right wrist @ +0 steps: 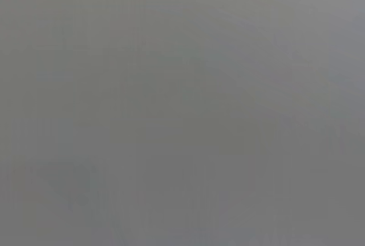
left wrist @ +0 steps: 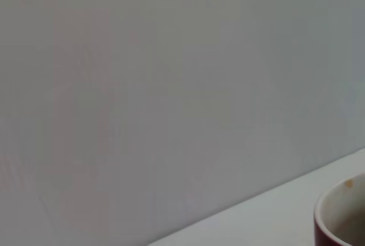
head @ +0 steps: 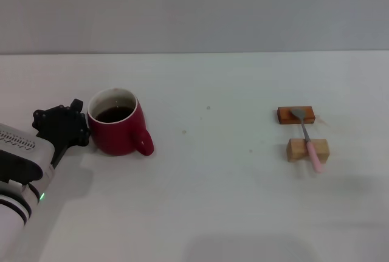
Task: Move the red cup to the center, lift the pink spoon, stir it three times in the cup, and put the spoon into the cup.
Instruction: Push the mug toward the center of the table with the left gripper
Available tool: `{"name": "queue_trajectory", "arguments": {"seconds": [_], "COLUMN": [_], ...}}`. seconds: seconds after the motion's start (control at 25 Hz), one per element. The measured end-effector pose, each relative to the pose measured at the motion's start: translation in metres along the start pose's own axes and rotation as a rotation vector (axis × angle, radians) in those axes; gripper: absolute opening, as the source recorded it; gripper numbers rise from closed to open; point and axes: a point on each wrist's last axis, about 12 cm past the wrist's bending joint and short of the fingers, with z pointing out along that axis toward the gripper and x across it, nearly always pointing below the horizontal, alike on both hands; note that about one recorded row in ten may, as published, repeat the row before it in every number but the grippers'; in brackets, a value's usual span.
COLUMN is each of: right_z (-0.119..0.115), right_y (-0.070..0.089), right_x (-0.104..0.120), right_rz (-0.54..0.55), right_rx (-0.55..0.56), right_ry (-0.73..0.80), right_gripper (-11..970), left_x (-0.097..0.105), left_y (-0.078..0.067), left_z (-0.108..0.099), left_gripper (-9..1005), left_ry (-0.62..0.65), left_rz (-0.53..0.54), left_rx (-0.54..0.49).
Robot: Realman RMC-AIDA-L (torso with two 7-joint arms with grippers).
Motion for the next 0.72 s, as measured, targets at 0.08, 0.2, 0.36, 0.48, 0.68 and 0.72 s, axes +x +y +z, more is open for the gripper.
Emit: {"name": "queue_trajectory", "arguments": {"seconds": [0.08, 0.2, 0.36, 0.48, 0.68, 0.72], "right_z": [0.0, 0.0, 0.0, 0.0, 0.001, 0.0], "right_y": [0.0, 0.0, 0.0, 0.001, 0.001, 0.001], "right_x": [0.0, 0.0, 0.0, 0.0, 0.0, 0.0], "right_rz": [0.0, -0.001, 0.0, 0.001, 0.004, 0.004], "right_rx": [-0.001, -0.002, -0.002, -0.003, -0.003, -0.003], "right_ry": [0.0, 0.0, 0.0, -0.001, -0.003, -0.003], "right_gripper": [833, 833, 833, 833, 832, 832], "left_x": [0.0, -0.001, -0.003, -0.007, -0.011, -0.012], "left_y": [-0.001, -0.004, -0.008, -0.015, -0.023, -0.025], "left_z": [0.0, 0.001, 0.002, 0.005, 0.006, 0.006], "left_gripper": [72, 73, 75, 77, 79, 79], "left_ry": [0.002, -0.003, -0.009, -0.023, -0.038, -0.041], "left_rz": [0.003, 0.01, 0.017, 0.019, 0.018, 0.017], "left_rx": [0.008, 0.025, 0.045, 0.074, 0.104, 0.111]}}
